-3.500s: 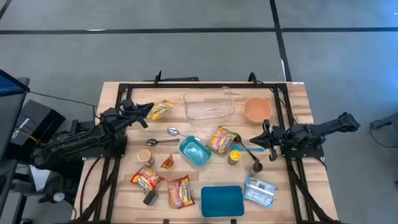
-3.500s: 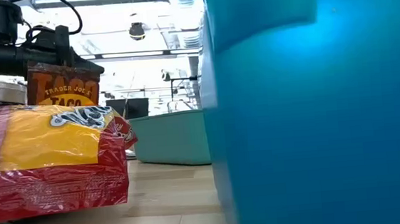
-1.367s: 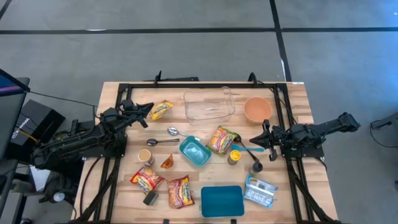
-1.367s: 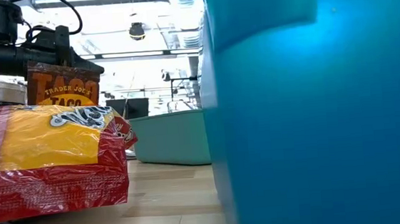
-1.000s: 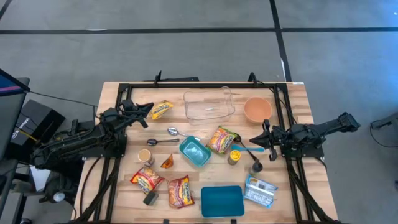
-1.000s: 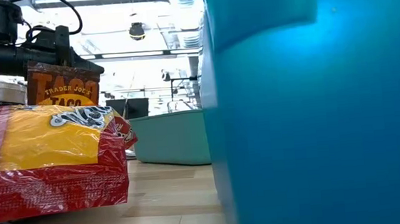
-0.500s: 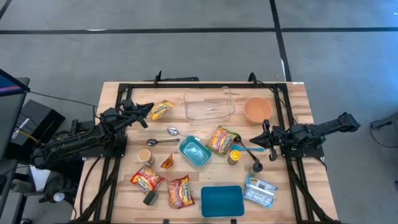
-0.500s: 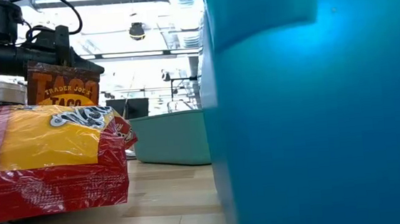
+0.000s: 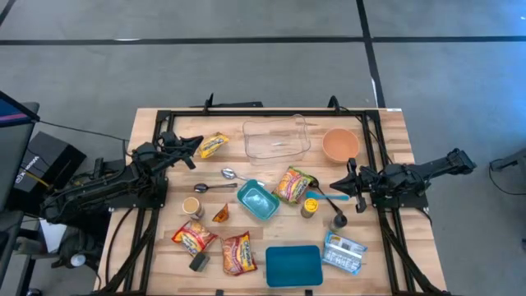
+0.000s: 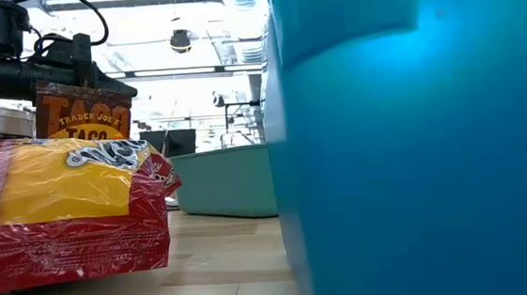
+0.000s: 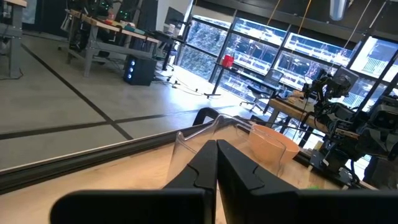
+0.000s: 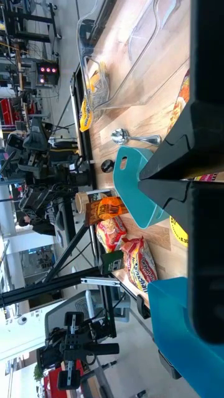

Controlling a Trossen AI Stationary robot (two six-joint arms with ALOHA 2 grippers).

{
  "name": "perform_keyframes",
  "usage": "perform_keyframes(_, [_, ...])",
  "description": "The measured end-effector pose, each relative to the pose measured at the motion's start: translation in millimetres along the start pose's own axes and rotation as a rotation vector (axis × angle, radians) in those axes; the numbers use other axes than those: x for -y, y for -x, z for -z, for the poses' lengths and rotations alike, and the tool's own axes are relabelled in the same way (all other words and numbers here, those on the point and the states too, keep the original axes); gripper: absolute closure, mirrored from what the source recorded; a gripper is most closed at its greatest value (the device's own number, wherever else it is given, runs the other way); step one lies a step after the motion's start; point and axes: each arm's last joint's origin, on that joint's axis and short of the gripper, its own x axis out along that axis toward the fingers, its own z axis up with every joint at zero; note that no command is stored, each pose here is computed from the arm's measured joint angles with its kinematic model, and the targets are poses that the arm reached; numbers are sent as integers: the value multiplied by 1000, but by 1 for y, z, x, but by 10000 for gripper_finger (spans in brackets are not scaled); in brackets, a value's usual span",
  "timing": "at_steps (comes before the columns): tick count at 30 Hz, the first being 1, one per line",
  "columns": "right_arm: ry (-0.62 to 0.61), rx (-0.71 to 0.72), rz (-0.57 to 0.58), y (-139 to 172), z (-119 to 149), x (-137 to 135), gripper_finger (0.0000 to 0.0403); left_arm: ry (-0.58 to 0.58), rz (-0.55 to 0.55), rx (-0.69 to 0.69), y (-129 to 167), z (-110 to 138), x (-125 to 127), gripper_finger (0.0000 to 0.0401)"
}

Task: Pick & Place Food Item

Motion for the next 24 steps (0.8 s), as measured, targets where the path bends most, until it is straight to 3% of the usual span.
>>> perform_keyframes(24, [8,2,0,0,0,0,403,0,-2,1,0,0,0,399])
